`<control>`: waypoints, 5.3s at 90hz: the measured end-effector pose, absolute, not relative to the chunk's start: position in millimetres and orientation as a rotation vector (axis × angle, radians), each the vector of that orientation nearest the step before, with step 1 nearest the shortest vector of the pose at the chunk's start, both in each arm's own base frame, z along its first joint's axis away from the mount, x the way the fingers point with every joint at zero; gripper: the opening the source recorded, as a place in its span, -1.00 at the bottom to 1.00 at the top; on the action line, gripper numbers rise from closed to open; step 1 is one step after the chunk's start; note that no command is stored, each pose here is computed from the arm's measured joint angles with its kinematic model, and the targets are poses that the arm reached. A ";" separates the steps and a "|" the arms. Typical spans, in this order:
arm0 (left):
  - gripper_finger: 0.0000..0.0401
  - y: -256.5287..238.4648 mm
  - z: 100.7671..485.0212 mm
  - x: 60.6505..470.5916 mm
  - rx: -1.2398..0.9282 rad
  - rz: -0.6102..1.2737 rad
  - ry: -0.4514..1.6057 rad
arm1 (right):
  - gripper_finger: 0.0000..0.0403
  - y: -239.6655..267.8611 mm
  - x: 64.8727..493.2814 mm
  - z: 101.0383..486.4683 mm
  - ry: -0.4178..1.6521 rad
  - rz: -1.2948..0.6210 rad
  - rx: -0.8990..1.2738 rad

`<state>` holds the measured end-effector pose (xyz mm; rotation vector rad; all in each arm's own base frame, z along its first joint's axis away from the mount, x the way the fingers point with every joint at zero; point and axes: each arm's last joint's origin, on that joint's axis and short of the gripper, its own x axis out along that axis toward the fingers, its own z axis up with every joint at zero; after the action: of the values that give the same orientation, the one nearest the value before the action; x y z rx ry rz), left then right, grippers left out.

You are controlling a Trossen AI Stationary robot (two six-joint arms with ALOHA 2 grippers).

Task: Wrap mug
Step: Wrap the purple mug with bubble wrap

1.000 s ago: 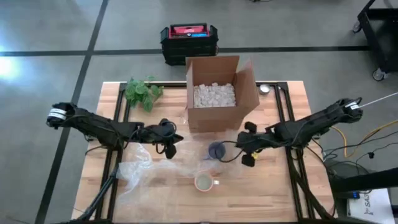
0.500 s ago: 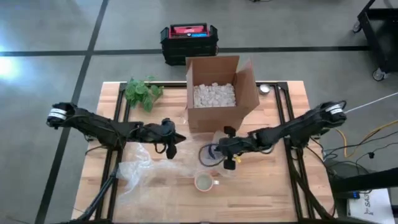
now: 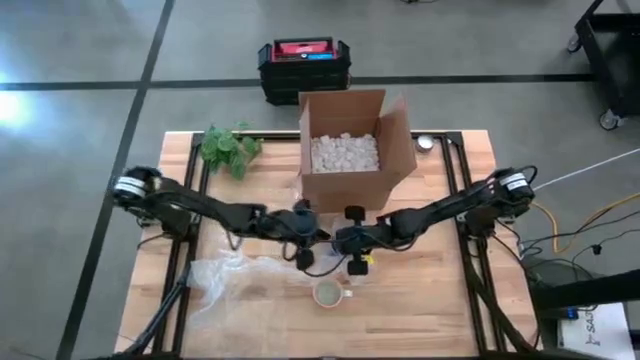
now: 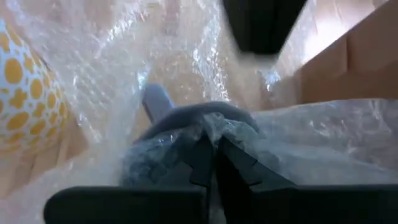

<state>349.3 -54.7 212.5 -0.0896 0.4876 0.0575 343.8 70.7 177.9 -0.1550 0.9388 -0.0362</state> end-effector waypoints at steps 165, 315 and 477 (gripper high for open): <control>-1.00 -58.7 180.9 379.3 -0.061 0.054 0.574 | -0.99 64.1 311.7 207.3 0.952 -0.032 -0.052; -1.00 -61.6 185.2 378.3 -0.067 0.046 0.558 | -0.99 63.4 337.9 169.1 1.086 -0.013 -0.029; -1.00 -57.6 175.7 375.9 -0.124 0.052 0.537 | -0.99 59.5 350.4 204.0 1.125 -0.030 -0.161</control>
<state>375.9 -57.6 175.7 -0.1240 0.5371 0.0518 350.4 59.5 204.0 -0.1614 1.1253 -0.0303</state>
